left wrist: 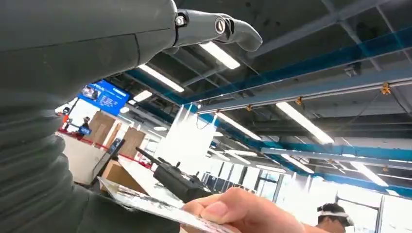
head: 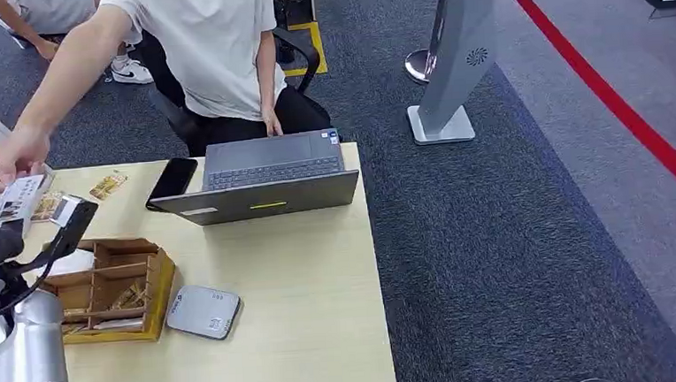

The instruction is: Pass the card to the sensor for recognition and then transmit it.

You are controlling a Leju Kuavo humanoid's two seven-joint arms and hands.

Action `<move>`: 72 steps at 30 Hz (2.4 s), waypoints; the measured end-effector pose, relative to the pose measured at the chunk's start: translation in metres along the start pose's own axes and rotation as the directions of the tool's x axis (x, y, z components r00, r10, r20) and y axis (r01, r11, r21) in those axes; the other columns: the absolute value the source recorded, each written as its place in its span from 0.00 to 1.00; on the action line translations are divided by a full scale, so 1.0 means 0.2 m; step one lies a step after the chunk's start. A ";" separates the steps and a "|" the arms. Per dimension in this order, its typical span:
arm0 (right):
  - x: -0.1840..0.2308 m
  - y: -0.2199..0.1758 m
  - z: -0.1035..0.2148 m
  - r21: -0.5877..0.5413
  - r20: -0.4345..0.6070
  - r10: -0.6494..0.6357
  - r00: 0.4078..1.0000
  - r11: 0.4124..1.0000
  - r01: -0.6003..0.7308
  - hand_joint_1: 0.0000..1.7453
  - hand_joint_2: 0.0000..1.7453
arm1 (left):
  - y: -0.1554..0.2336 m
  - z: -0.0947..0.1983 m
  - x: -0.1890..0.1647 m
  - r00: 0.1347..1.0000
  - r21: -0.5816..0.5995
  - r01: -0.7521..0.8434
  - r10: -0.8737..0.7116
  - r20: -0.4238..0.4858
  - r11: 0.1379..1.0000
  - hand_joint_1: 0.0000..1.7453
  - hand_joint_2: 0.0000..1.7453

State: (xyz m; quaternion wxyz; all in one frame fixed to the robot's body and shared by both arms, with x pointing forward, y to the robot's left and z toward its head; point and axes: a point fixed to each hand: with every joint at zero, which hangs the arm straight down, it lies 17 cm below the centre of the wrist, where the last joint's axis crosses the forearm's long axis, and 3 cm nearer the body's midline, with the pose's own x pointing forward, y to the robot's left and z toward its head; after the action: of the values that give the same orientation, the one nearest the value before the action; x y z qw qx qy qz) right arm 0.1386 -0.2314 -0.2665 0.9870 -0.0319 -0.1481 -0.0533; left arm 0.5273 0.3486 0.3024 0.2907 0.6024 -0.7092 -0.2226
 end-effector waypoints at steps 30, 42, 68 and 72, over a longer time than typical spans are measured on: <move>0.00 0.00 0.00 0.006 0.005 0.005 1.000 1.000 -0.005 0.00 1.00 | -0.08 0.01 0.05 0.999 -0.034 -0.036 0.037 0.018 0.999 1.00 1.00; -0.01 0.00 0.00 0.005 0.003 -0.001 1.000 1.000 0.001 0.00 1.00 | -0.11 0.04 0.02 0.999 -0.052 -0.049 0.049 -0.004 0.997 1.00 1.00; -0.15 -0.06 0.01 -0.036 -0.035 -0.204 0.978 0.979 0.203 0.00 1.00 | -0.02 0.71 1.17 0.928 -0.303 -0.147 0.237 0.288 0.942 1.00 1.00; -0.15 -0.06 0.01 -0.037 -0.037 -0.241 0.970 0.970 0.240 0.00 1.00 | -0.10 0.92 1.19 0.929 -0.408 -0.095 0.228 0.292 0.908 1.00 1.00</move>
State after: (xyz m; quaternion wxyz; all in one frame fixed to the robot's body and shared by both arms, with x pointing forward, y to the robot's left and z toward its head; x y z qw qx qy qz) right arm 0.1077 -0.2401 -0.2726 0.9754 -0.0285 -0.1298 -0.1757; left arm 0.3918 0.1041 0.1892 0.2975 0.4252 -0.7379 -0.4315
